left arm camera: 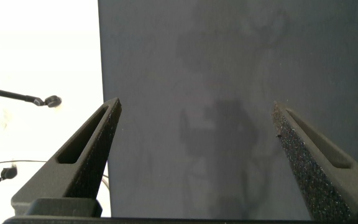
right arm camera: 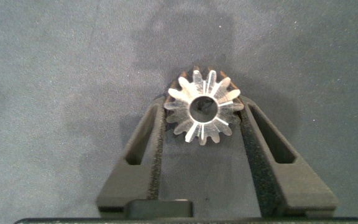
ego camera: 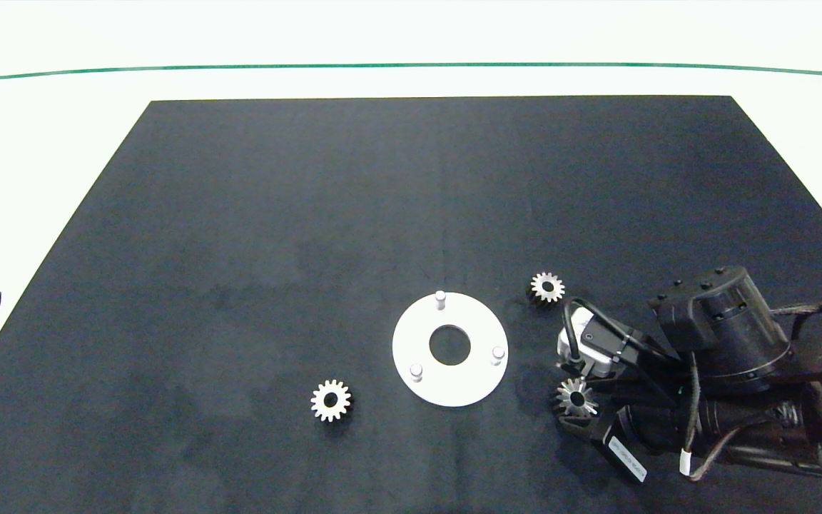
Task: Install three planetary gears onto the carrier pins
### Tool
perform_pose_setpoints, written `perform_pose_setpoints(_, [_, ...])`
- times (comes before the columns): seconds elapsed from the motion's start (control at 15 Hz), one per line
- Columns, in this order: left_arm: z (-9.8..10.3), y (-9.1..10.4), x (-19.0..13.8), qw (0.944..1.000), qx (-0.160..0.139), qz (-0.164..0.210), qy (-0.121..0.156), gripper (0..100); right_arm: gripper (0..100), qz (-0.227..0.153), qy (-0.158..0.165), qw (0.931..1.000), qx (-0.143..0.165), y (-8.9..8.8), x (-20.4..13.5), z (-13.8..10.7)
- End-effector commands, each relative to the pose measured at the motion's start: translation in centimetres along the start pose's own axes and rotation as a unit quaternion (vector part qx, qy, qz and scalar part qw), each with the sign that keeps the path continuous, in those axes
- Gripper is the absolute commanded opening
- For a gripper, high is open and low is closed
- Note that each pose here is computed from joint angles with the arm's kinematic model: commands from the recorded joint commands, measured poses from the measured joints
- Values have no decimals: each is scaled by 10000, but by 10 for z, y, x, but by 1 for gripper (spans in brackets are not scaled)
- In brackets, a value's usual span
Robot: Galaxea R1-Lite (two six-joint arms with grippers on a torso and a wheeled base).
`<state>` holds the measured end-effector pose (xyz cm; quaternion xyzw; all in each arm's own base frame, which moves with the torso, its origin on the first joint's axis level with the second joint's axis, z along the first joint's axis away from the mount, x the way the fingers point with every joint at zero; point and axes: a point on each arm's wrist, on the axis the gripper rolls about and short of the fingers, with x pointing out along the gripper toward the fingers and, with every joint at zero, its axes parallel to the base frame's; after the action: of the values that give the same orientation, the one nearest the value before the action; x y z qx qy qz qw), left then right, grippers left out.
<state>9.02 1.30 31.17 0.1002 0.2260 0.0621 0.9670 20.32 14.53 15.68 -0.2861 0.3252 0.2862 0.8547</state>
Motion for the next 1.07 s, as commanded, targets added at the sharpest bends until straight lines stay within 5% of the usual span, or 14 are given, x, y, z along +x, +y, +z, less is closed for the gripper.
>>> perform_pose_setpoints(0.07, [0, 0, -1, 10000, 7, 6, -9, 100, 37, 19, 33, 10000, -23, 1, 1, -1])
perform_pose_setpoints(0.27, [0, 0, -2, 10000, 6, 9, -24, 100, 31, 2, -3, 10000, -30, 1, -1, -1])
perform_pose_setpoints(0.6, [-1, 0, -2, 10000, 7, 6, -9, 100, 22, -55, -563, 9984, -81, 4, -31, 9])
perform_pose_setpoints(0.87, [-1, 0, -2, 10000, 17, -16, -6, 100, 22, -155, -958, 9953, -60, -3, -43, 35])
perform_pose_setpoints(1.07, [-1, 0, -2, 10000, 17, -16, -6, 100, 22, -47, -965, 9952, -152, 0, -41, 53])
